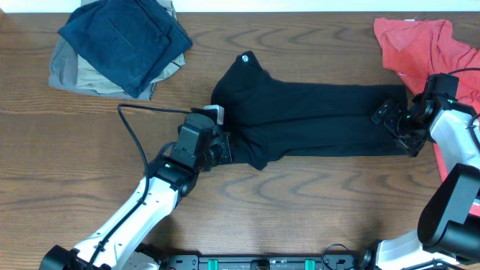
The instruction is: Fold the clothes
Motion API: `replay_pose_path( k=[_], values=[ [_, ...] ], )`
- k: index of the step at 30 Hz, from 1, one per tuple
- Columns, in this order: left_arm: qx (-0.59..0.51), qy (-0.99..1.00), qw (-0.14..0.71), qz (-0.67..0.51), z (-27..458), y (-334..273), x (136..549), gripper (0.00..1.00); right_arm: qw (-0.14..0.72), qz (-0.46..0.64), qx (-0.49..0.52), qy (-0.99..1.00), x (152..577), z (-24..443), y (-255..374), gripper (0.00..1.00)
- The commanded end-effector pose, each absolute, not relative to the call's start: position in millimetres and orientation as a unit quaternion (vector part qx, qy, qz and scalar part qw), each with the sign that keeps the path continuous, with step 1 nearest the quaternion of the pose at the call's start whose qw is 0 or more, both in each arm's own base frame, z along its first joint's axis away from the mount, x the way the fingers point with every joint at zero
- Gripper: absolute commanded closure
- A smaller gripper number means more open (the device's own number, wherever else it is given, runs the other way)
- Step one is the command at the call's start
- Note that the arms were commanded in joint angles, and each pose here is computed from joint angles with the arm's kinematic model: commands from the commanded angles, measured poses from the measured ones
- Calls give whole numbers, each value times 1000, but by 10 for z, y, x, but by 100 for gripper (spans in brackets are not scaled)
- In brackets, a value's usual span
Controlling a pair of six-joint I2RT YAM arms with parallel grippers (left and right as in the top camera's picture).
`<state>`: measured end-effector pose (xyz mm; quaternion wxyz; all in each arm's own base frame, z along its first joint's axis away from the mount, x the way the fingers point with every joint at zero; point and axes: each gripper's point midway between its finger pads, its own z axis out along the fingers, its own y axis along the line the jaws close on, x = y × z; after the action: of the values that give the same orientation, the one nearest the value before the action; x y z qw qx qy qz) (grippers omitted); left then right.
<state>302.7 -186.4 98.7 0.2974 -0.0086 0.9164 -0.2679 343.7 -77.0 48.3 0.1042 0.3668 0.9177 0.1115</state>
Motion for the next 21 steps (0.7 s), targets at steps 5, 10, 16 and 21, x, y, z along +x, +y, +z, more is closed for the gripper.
replay_pose_path(
  k=[5,10,16,21],
  values=[
    [-56,914,361,-178,942,-1542,3318,94,107,112,355,922,3431,510,-733,1],
    [-69,900,398,-167,910,-1540,3553,94,106,112,355,922,3428,509,-732,1],
    [-93,878,446,-149,895,-1494,3819,94,107,111,347,925,3428,509,-732,1],
    [-115,871,462,-116,775,-1386,3928,94,107,109,338,929,3421,507,-731,1]
  ],
)
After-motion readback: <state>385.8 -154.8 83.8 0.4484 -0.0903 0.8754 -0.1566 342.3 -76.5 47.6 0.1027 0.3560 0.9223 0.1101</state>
